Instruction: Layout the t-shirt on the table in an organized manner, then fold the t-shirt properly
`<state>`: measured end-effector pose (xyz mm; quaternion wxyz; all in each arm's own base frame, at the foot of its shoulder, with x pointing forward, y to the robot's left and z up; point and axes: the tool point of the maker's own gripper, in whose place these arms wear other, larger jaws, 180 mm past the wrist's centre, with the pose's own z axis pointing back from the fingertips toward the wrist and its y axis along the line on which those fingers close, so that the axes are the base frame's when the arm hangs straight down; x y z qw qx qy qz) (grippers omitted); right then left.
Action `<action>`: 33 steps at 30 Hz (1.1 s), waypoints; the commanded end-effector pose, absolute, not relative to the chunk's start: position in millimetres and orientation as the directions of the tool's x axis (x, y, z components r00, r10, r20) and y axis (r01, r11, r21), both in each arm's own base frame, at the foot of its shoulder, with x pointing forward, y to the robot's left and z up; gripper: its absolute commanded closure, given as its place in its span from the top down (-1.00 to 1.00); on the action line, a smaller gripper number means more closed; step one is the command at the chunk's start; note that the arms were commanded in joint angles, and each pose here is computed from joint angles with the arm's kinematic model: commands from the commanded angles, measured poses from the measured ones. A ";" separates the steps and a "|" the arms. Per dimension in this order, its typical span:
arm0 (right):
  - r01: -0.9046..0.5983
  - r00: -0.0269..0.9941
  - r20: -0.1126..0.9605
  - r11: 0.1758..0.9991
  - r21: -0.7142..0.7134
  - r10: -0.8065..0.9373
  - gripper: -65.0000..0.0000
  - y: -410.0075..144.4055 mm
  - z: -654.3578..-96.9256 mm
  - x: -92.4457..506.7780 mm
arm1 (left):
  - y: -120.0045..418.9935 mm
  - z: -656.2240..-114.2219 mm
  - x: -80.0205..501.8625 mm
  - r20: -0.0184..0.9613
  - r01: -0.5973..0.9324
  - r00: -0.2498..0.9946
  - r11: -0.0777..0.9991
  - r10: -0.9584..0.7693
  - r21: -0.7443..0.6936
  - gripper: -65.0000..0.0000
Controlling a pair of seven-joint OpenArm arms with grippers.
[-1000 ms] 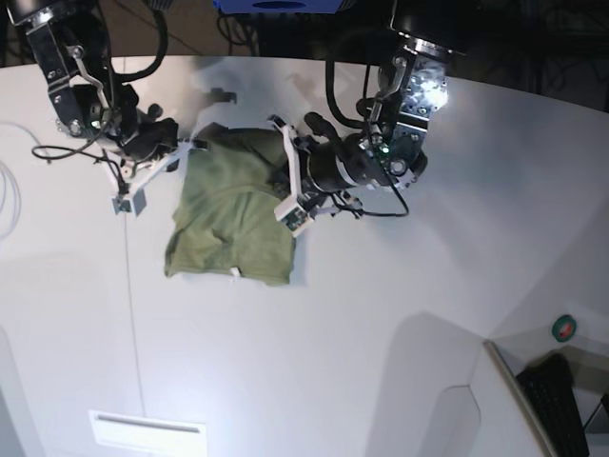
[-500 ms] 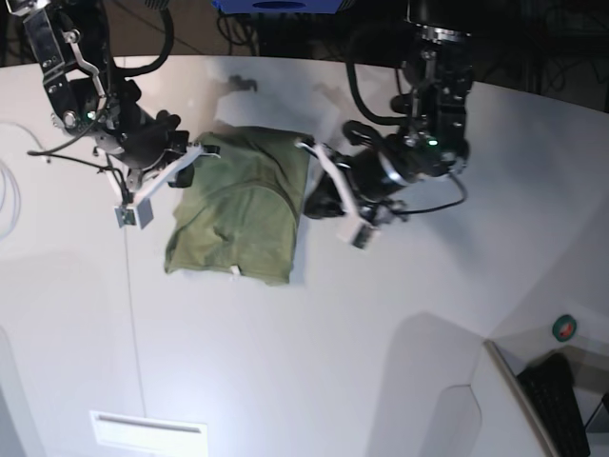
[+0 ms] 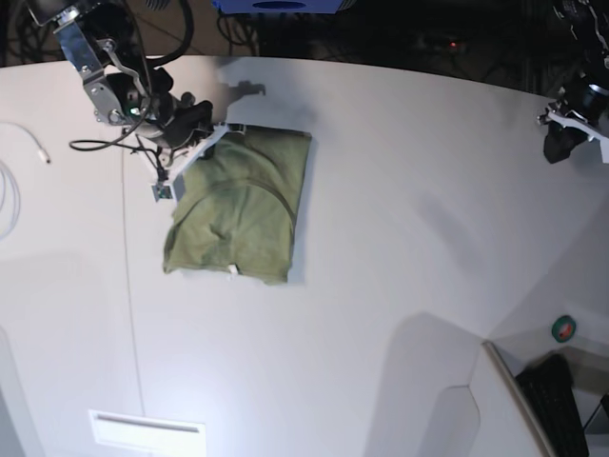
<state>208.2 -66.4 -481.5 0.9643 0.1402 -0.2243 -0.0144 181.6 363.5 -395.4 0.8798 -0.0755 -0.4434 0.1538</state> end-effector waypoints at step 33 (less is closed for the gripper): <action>-0.081 0.844 0.529 0.953 0.293 -0.091 -1.00 -70.1 -422.9 195.0 | 328.9 -386.9 179.5 0.765 -0.070 0.597 0.966 0.240 -0.249 -1.00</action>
